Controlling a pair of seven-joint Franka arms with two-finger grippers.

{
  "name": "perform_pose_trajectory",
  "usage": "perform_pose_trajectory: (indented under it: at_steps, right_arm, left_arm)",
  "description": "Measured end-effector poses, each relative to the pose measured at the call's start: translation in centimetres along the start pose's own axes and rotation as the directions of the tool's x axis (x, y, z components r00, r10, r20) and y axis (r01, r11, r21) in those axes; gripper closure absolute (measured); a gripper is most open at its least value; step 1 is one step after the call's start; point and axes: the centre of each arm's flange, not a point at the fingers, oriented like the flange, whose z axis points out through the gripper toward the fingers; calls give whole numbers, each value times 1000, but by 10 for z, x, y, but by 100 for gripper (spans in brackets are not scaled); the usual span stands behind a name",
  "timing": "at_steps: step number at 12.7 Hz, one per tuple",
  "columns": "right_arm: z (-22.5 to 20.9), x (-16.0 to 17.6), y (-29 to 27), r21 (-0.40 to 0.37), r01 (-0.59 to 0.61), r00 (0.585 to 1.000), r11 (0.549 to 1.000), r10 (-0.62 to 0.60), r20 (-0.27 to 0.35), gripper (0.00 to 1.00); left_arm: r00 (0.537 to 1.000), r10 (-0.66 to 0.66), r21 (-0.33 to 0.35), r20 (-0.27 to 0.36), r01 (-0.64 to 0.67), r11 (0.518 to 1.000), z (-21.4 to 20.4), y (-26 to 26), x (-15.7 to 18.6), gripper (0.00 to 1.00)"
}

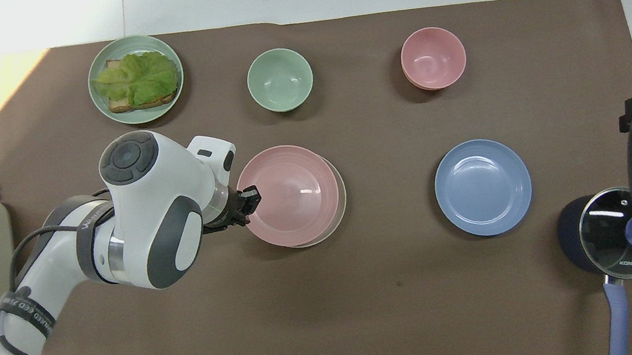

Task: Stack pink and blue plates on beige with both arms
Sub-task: 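Carry the pink plate with the left gripper onto the beige plate, then release the pink plate and withdraw the left gripper to rest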

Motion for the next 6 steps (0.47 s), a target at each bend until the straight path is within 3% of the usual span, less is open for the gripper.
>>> perform_pose_trajectory:
  at_steps: [2,3,6]
  right_arm:
    - [0,0,0,0,1,1000,1000,-1,0,0]
    - [0,0,0,0,1,1000,1000,-1,0,0]
    - [0,0,0,0,1,1000,1000,-1,0,0]
  left_arm:
    - [1000,14,3,-1,-14,1000,6,4,-5,96]
    - [1000,20,2,-1,-20,1000,6,4,-5,88]
    - [999,38,0,-5,-38,999,5,3,-3,50]
